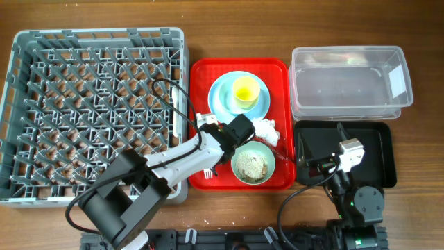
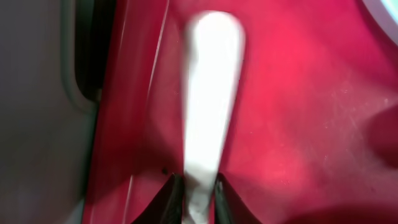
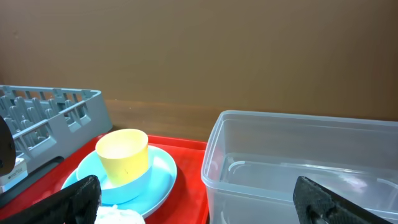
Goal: Sort waste into correct bins and load items into the dishwasher rack
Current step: 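Reach the left gripper back to the white fork and grasp it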
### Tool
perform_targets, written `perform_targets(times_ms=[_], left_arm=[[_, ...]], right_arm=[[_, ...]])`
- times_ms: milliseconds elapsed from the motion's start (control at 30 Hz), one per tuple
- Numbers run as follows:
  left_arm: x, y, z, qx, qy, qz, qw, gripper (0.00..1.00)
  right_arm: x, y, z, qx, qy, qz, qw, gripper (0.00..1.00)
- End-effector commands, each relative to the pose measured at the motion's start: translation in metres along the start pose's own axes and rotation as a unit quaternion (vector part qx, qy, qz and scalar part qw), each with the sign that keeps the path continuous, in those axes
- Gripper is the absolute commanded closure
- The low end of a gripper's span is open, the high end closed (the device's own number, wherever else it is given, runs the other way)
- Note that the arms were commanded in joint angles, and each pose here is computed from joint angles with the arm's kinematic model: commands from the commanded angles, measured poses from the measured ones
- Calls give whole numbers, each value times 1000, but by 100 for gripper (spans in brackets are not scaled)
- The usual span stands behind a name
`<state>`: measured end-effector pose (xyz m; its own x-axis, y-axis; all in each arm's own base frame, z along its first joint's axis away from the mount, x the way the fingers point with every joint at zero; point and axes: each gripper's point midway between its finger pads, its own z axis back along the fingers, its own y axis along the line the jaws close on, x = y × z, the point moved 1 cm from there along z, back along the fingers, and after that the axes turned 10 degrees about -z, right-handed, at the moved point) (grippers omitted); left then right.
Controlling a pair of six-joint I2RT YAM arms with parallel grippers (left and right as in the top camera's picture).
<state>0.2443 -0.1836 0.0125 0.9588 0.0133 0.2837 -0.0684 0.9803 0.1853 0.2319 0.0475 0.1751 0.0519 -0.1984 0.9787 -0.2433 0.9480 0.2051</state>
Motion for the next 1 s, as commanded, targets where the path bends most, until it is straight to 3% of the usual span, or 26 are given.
perform_targets(times_ms=[0,100,267,333,367,433,500,600,667,733,767,833,967], left_arm=[[-4,2,-6,7,5,3,1000,89],[1,1,0,2,-1,5,1000,96],[54,11,84,-18,-90,20,996,96],[74,15,133,-62,-142,-30,987,95],[80,22,153,-73,-170,-59,981,88],[93,52,176,-44,-218,-87,971,96],[103,88,180,14,-234,-69,970,96],[107,122,162,41,-201,-31,978,96],[100,97,152,-55,-154,-73,984,96],[82,51,153,-190,-102,-118,969,91],[77,39,153,-219,-85,-116,965,91],[68,26,146,-225,-55,-92,968,90],[45,-6,122,-211,0,-108,971,76]], right_arm=[[1,-1,0,-2,-3,3,1000,0],[1,-1,0,-2,-3,3,1000,0],[1,-1,0,-2,-3,3,1000,1],[1,-1,0,-2,-3,3,1000,0],[1,-1,0,-2,-3,3,1000,0],[1,-1,0,-2,-3,3,1000,1],[1,-1,0,-2,-3,3,1000,0],[1,-1,0,-2,-3,3,1000,0],[1,-1,0,-2,-3,3,1000,0],[1,-1,0,-2,-3,3,1000,0],[1,-1,0,-2,-3,3,1000,0],[1,-1,0,-2,-3,3,1000,0],[1,-1,0,-2,-3,3,1000,0]])
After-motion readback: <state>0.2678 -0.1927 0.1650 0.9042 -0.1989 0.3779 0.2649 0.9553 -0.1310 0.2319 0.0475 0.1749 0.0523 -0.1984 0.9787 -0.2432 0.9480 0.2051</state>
